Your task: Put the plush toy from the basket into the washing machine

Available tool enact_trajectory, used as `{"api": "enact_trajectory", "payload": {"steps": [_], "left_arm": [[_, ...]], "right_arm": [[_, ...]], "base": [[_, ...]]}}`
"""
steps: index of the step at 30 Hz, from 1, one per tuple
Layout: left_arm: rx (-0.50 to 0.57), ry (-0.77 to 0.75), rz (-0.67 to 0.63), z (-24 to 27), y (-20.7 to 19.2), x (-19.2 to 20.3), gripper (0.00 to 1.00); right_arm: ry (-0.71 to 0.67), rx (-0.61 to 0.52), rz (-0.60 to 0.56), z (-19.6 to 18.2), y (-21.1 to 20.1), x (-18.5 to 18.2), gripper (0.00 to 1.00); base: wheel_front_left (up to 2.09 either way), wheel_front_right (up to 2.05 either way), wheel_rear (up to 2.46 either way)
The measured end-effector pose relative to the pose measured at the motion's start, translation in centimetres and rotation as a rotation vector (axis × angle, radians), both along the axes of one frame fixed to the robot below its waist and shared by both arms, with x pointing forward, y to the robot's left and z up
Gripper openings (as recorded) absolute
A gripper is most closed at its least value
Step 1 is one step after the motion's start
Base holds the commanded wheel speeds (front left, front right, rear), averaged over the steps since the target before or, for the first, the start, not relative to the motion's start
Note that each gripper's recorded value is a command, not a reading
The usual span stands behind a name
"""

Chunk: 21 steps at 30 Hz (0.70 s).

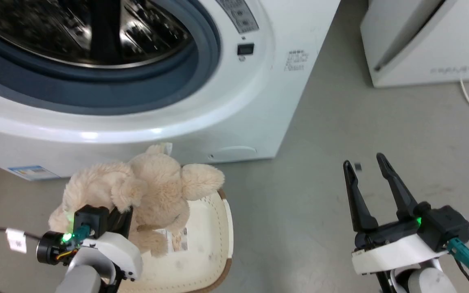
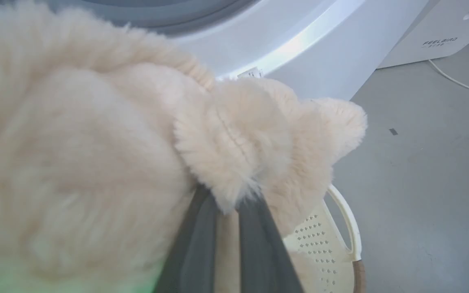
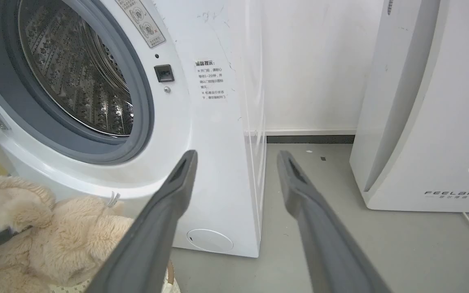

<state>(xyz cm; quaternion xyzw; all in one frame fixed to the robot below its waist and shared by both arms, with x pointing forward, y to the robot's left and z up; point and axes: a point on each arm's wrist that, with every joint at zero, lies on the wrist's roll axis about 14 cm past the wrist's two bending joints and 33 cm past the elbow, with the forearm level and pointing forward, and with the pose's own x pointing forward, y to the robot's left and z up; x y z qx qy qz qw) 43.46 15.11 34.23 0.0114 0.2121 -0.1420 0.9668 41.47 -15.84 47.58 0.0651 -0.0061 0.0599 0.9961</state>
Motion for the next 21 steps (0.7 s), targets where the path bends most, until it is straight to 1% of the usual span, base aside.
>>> {"api": "enact_trajectory", "payload": {"steps": [6, 10, 16, 21], "left_arm": [[-0.058, -0.226, 0.057, 7.2, -0.1, 0.2, 0.00], [-0.082, -0.362, 0.084, 11.5, 0.3, 0.6, 0.00], [-0.128, -0.483, 0.098, 15.1, 0.5, 2.2, 0.00], [-0.151, -0.564, 0.098, 17.2, 0.7, 5.0, 0.00]], "right_arm": [[-0.034, 0.007, 0.010, 1.4, 0.4, -1.1, 1.00], [-0.043, 0.011, 0.016, 1.7, 0.6, -1.1, 1.00], [-0.015, 0.011, 0.015, 0.7, 0.6, -0.9, 1.00], [0.020, 0.009, 0.009, -0.6, 0.4, -0.6, 1.00]], "base": [[0.00, 0.00, 0.00], [0.00, 0.00, 0.00], [0.00, 0.00, 0.00], [0.00, 0.00, 0.00]]}}
